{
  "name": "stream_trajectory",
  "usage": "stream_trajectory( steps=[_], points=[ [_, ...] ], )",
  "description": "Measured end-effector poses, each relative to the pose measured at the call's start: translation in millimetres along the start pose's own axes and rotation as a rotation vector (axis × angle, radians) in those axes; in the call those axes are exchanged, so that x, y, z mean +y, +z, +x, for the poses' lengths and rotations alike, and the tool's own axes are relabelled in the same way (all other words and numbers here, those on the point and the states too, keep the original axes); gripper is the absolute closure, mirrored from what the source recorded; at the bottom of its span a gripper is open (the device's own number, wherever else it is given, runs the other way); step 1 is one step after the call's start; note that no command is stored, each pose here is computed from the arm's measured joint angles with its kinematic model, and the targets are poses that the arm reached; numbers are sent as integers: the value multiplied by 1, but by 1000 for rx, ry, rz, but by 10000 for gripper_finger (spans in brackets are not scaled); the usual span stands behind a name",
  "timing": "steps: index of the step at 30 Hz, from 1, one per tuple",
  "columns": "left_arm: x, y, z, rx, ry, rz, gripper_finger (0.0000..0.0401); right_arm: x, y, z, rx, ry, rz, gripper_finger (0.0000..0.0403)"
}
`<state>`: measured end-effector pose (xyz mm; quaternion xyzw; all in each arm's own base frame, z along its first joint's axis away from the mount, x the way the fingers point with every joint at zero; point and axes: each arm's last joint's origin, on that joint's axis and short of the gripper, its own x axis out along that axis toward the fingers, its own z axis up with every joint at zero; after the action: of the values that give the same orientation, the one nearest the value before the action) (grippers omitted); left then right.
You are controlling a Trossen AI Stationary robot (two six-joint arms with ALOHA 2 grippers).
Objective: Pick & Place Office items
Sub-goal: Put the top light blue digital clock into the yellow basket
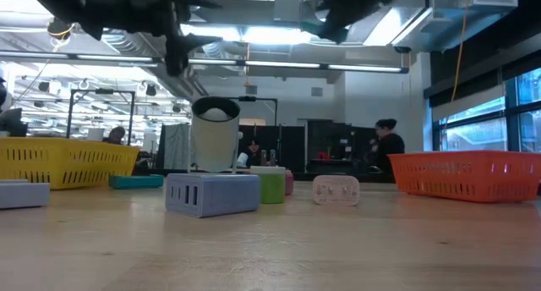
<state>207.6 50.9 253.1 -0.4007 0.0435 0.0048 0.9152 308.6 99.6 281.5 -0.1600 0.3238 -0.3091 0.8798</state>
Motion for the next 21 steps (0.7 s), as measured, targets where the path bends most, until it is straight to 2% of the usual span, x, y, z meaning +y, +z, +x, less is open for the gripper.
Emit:
stream_trajectory(
  steps=[5,10,16,21],
  points=[
    [8,-5,14,21,2,-78,182,25,15,6,-6,-40,-121,244],
    [14,-13,28,50,-15,-122,182,39,26,13,-7,-40,-174,244],
    [10,-24,44,66,-103,-130,182,41,33,19,-23,-16,-141,244],
    [9,-31,51,89,-115,-135,182,42,38,19,-51,6,-100,244]
  ],
)
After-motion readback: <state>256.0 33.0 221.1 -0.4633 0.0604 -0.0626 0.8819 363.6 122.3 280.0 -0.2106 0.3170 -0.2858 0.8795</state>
